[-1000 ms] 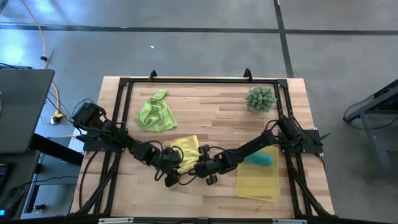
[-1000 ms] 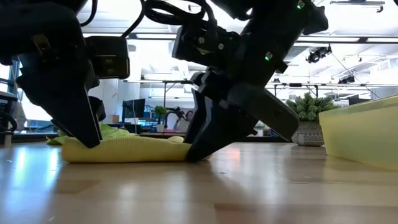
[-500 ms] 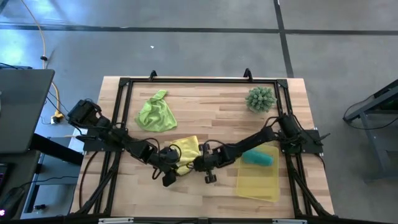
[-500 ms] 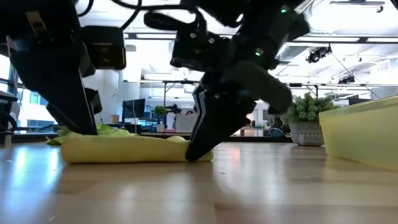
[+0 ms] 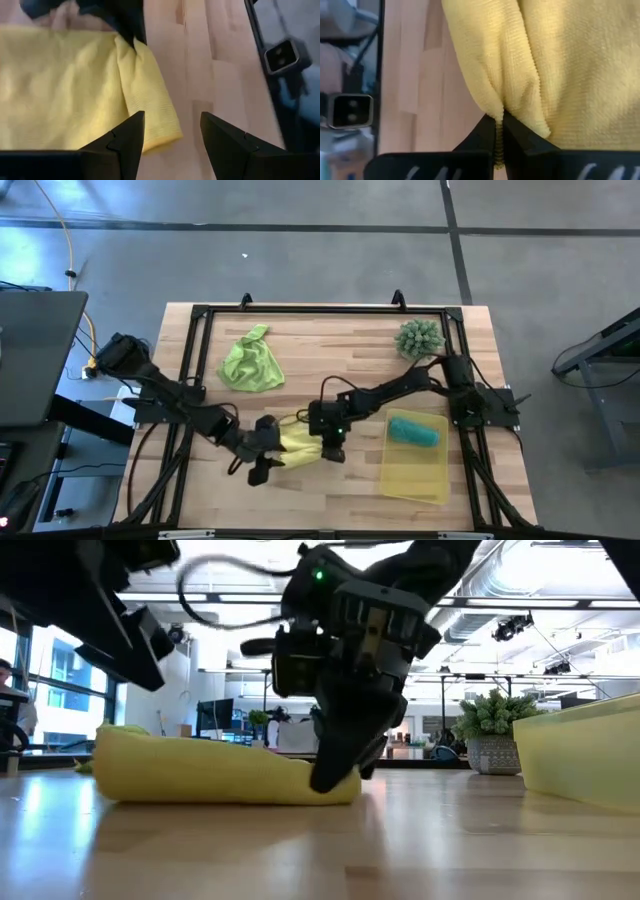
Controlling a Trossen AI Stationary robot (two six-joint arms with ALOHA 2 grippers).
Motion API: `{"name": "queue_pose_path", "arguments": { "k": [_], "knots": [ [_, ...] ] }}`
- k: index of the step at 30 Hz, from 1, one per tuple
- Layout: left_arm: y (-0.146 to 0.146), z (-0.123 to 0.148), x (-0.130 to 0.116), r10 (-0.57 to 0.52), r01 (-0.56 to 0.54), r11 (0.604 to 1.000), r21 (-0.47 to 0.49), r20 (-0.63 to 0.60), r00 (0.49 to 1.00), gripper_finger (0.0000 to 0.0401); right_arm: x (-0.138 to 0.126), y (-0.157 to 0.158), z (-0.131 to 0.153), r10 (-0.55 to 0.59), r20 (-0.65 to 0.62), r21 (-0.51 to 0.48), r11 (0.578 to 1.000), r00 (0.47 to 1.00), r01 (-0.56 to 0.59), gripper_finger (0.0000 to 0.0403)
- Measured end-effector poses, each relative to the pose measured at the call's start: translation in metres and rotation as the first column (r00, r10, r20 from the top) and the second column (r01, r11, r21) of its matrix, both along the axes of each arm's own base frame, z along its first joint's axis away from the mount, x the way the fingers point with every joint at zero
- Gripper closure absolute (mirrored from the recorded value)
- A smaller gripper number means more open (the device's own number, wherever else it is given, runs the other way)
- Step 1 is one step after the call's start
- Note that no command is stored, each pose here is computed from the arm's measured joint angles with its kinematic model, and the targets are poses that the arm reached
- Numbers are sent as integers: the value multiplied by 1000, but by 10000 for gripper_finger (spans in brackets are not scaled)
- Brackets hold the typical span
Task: Roll microfiber towels into tight, uniform cylinder then place into a basket
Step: Roll the yellow microfiber cloth
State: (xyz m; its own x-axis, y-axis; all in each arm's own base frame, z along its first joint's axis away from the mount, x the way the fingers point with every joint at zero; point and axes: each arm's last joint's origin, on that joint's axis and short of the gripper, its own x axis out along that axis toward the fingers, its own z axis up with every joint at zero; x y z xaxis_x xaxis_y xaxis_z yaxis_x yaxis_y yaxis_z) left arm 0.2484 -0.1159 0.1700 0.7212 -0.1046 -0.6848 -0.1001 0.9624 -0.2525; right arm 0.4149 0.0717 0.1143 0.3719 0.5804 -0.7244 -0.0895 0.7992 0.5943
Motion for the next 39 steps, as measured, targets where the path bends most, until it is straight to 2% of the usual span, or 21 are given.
{"name": "queue_pose_path", "arguments": {
  "k": [4, 10, 12, 16, 23, 28, 33, 39],
  "knots": [
    [-12, -5, -3, -71, 65, 985, 162, 29, 997, 217, 2, -13, 0, -84, -70, 72, 993, 994, 90, 402],
    [-24, -23, -3, -140, 122, 906, 405, 17, 990, 217, 3, -23, 1, -180, -133, 98, 976, 975, 194, 403],
    [-26, -29, 0, -140, 114, 892, 438, 26, 990, 217, 3, -23, 1, -183, -133, 94, 976, 974, 196, 403],
    [-21, -41, 4, -69, 59, 875, 481, 4, 998, 217, 3, -22, 1, -185, -131, 89, 976, 974, 197, 403],
    [-13, -60, 9, -30, 57, 904, 424, -71, 997, 217, 3, -20, 2, -185, -129, 81, 977, 974, 196, 403],
    [-5, -68, 14, 48, -13, 938, 346, -93, 995, 226, 3, -20, 2, -186, -126, 78, 977, 974, 196, 403],
    [6, -68, 21, 81, -54, 978, 201, -126, 989, 285, 3, -20, 2, -169, -108, 67, 982, 980, 177, 396],
    [9, -67, 23, 64, -64, 998, 6, -187, 980, 380, 3, -20, 4, -124, -63, 47, 991, 990, 127, 349]
  ]
}}
